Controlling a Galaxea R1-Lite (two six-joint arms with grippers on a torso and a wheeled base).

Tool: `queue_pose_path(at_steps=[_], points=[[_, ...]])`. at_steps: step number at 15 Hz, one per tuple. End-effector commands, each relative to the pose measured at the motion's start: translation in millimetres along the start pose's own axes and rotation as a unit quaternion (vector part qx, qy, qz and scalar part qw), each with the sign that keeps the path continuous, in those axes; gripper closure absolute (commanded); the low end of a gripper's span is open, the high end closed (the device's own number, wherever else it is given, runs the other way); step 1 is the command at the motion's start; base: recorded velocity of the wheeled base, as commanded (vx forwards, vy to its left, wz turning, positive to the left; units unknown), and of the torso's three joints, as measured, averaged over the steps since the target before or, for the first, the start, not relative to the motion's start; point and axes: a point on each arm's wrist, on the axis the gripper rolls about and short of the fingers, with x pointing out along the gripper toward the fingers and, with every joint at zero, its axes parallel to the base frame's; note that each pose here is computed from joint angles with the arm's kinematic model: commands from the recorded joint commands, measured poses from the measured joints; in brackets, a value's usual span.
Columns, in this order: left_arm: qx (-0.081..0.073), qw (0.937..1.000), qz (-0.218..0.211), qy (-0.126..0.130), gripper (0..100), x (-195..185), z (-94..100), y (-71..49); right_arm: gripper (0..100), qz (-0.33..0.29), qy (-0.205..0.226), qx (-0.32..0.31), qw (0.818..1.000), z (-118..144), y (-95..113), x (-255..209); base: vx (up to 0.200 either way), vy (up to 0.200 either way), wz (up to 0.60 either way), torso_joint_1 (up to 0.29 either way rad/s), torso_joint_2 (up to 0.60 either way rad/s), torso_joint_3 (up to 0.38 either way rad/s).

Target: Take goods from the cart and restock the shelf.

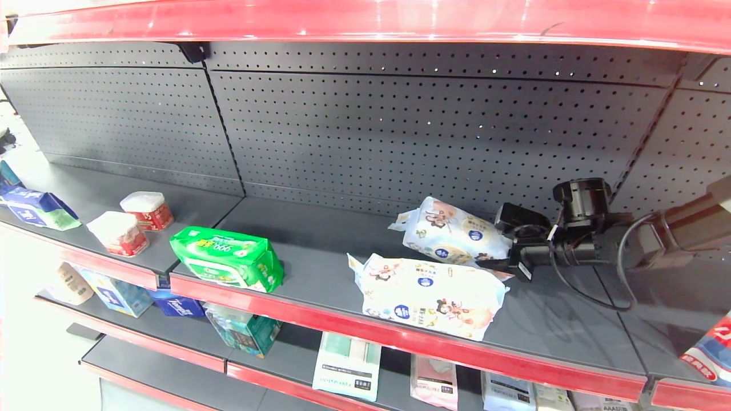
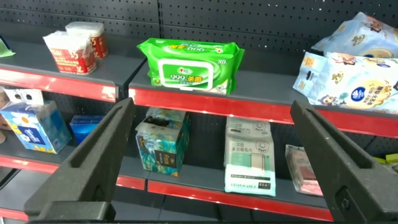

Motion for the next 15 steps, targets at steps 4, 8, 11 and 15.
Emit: queue_pose_path(at_steps=[4,8,11,15], points=[[0.000,1.0000,0.000,-0.001,0,0,0.1,0.0,0,0.009,-0.007,-0.010,1.000,9,6,7,0.000,0.000,0.00,0.000,0.00,0.000],[0.000,1.0000,0.000,-0.001,0,0,0.1,0.0,0,0.003,-0.004,-0.007,1.000,9,5,7,0.000,0.000,0.00,0.000,0.00,0.000],[0.000,1.0000,0.000,-0.001,0,0,0.1,0.0,0,-0.027,0.017,0.011,0.999,5,-4,0,0.000,0.000,0.00,0.000,0.00,0.000],[0.000,1.0000,0.000,-0.001,0,0,0.1,0.0,0,-0.044,0.021,0.044,0.998,5,-8,-12,0.000,0.000,0.00,0.000,0.00,0.000]])
